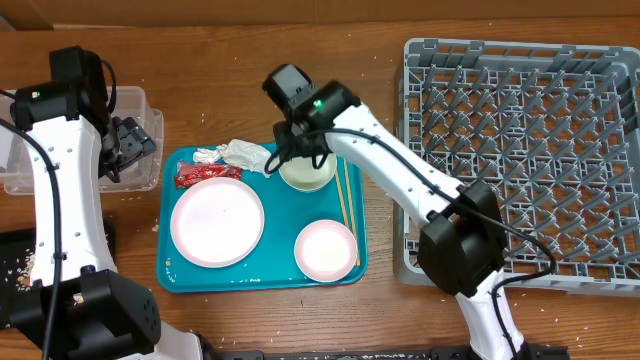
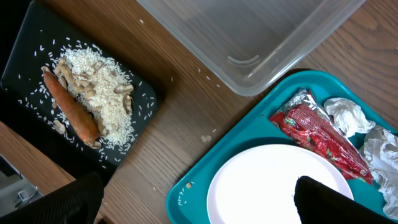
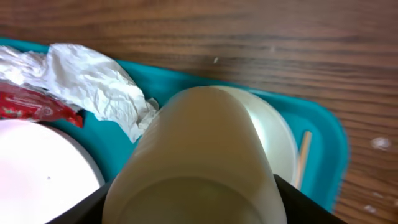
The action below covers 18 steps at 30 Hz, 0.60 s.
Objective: Sort waste into correct bins and load items into the dishwasher
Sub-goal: 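Carry the white cup right and place it in the dish rack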
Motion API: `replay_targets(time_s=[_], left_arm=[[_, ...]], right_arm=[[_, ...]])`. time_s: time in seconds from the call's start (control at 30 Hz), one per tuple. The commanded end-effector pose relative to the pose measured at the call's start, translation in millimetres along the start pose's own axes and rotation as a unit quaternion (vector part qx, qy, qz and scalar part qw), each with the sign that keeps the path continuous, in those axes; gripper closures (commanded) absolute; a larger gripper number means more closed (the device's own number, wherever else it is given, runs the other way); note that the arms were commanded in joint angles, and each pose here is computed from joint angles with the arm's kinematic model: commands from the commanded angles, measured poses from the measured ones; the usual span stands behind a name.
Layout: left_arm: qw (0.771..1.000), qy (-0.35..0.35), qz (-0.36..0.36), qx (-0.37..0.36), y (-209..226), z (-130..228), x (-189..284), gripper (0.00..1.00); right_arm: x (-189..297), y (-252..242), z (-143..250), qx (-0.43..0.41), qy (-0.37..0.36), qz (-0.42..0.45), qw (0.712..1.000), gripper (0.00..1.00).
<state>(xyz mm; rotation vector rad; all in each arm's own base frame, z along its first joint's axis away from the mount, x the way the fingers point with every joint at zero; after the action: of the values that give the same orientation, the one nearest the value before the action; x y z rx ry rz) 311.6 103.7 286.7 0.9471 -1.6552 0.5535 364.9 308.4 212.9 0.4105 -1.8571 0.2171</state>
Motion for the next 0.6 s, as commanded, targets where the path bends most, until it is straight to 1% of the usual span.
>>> replay_targets(time_s=[0.0, 0.1, 0.2, 0.27, 0.43, 0.57], left_arm=[[1.0, -0.003, -0.007, 0.01, -0.3, -0.1, -1.3, 0.0], [1.0, -0.003, -0.006, 0.01, -0.3, -0.2, -1.3, 0.0], [1.0, -0.003, -0.006, 0.01, -0.3, -0.2, -1.3, 0.0], [1.0, -0.003, -0.006, 0.01, -0.3, -0.2, -1.3, 0.0], [1.0, -0.003, -0.006, 0.01, -0.3, -0.2, -1.3, 0.0], [1.0, -0.003, -0.006, 0.01, -0.4, -0.2, -1.3, 0.0]], right_arm=[[51.7, -10.5, -21.0, -0.014, -0.069, 0.039, 0.997, 0.37], [89.2, -35.2, -30.5, -0.038, -0.101, 0.077, 0.991, 0.37], [123.6, -73.9, -35.2, -0.077, -0.117, 0.096, 0.985, 0.37], [142.0, -108.5, -33.5, -0.125, -0.118, 0.112, 0.979, 0.36], [161.5, -204.0, -14.3, -0.246, -0.083, 0.159, 0.952, 0.34], [165.9, -277.5, 14.1, -0.336, -0.037, 0.185, 0.923, 0.33]])
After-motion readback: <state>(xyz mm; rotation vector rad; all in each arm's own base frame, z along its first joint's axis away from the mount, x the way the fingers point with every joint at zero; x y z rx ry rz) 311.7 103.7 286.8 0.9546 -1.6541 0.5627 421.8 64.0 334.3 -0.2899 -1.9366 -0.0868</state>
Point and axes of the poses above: each gripper's point midway between its finger pads, its own x axis back along the fingers, its own y axis along the line the jaws close on, z = x × y, the point moved 10 cm from there along x, back along the fingers, and after that the axes turned 10 degrees about x, right-handed, at the moved point
